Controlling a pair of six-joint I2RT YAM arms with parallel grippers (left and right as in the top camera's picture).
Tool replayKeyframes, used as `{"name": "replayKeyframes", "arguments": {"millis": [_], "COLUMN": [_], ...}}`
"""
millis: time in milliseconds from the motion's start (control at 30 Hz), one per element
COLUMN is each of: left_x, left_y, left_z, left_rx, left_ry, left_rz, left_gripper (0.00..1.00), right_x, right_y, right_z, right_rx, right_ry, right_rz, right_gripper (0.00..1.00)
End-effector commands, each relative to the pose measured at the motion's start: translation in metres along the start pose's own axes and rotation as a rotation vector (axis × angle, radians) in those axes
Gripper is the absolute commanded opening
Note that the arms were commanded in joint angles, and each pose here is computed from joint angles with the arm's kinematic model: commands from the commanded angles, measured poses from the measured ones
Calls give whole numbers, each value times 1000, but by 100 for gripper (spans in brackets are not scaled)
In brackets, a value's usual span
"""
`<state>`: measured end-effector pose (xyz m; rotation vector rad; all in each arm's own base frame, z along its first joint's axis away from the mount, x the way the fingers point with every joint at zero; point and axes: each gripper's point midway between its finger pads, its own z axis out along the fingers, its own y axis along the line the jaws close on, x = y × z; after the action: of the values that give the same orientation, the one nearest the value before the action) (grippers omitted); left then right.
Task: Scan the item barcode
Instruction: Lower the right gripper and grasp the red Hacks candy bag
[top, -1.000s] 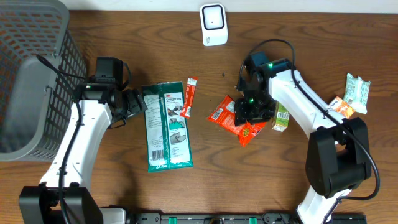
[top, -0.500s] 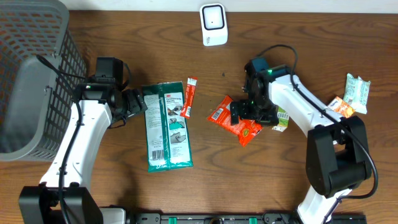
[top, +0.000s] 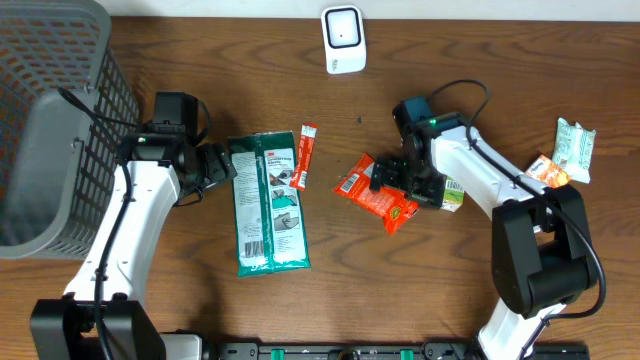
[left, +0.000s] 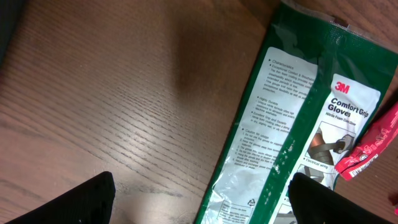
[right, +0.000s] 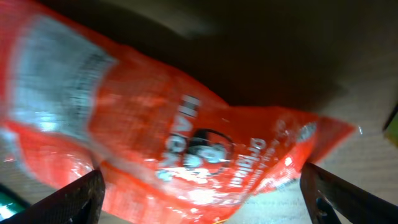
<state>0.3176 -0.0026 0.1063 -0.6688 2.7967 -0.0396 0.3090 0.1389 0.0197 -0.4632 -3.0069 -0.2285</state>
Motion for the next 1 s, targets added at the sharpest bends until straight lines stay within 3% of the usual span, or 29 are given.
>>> {"name": "replayKeyframes", "arguments": {"millis": [0,100,500,800,867,967], "left_x": [-3,-3,-3,-3,-3,-3], "left_y": [2,2,2,2,2,2], "left_z": [-2,-2,-2,-2,-2,-2], "left_rx": [-10,-10,-10,-10,-10,-10], "left_ry": [-12,-12,-12,-12,-12,-12], "left_rz": [6,6,6,6,6,6], "left_gripper": [90,90,90,90,90,90], "right_x": [5,6,3,0,0,-2], "right_y": [-9,-11,-8,-7,-8,-9], "right_z": [7,10,31,31,31,30], "right_rx": [36,37,-18,-25,-25,-27], "right_ry": [11,13,-23,-33,-34,-36], "right_rz": [88,107,147,78,43,25], "right_gripper": [94,92,67,23,9,1]}}
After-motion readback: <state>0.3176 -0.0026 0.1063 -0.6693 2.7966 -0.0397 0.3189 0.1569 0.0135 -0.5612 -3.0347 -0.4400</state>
